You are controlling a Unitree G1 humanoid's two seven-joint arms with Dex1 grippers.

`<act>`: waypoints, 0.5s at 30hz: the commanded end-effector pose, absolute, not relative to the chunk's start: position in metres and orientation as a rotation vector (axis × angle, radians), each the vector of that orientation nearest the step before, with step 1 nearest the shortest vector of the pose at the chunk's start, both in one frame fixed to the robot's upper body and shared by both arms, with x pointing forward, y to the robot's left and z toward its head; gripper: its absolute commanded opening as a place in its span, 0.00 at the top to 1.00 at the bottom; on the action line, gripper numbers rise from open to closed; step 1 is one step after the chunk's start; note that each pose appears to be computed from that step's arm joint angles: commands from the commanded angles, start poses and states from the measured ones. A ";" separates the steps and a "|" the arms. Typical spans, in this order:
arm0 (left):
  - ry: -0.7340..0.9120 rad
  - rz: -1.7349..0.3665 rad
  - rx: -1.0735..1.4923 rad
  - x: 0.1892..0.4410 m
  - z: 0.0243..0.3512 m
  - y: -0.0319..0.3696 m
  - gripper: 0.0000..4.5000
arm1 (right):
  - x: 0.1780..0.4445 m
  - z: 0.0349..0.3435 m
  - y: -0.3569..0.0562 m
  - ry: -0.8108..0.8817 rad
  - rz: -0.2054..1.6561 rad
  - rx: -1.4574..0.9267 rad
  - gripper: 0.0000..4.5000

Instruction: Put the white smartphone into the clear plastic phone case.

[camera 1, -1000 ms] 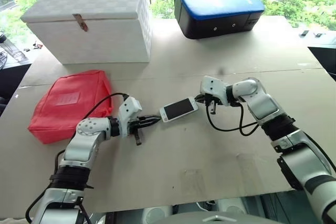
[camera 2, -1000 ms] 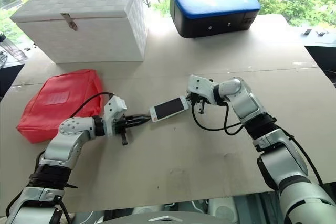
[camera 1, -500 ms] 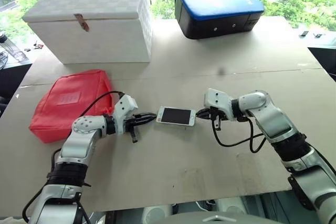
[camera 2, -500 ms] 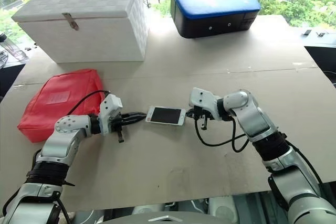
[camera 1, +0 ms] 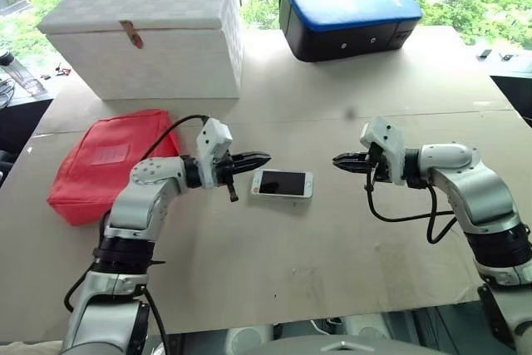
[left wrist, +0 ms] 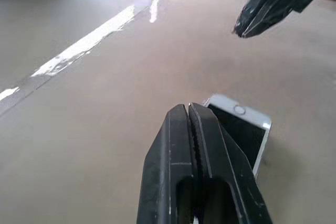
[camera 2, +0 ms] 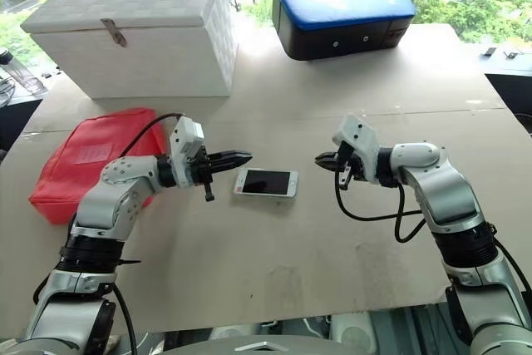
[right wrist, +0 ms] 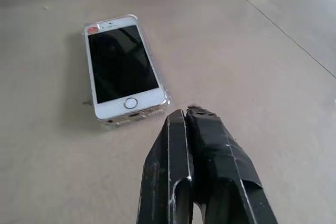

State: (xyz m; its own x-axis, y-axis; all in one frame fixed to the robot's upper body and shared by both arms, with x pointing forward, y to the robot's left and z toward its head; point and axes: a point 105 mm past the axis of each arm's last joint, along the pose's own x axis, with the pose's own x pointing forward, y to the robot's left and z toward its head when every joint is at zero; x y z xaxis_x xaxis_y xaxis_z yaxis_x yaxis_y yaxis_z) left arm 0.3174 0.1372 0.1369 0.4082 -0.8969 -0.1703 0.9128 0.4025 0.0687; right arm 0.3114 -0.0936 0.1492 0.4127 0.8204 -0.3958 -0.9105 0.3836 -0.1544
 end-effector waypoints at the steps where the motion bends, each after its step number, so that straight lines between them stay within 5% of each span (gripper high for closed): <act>1: 0.166 -1.178 0.191 0.314 0.123 0.130 0.99 | 0.306 0.158 -0.076 0.219 1.162 -0.368 1.00; 10: 0.307 -1.153 0.221 0.310 0.085 0.136 0.99 | 0.313 0.133 -0.041 0.273 1.224 -0.404 1.00; 15: 0.311 -1.148 0.231 0.308 0.082 0.136 0.99 | 0.315 0.083 -0.050 0.530 1.222 -0.436 1.00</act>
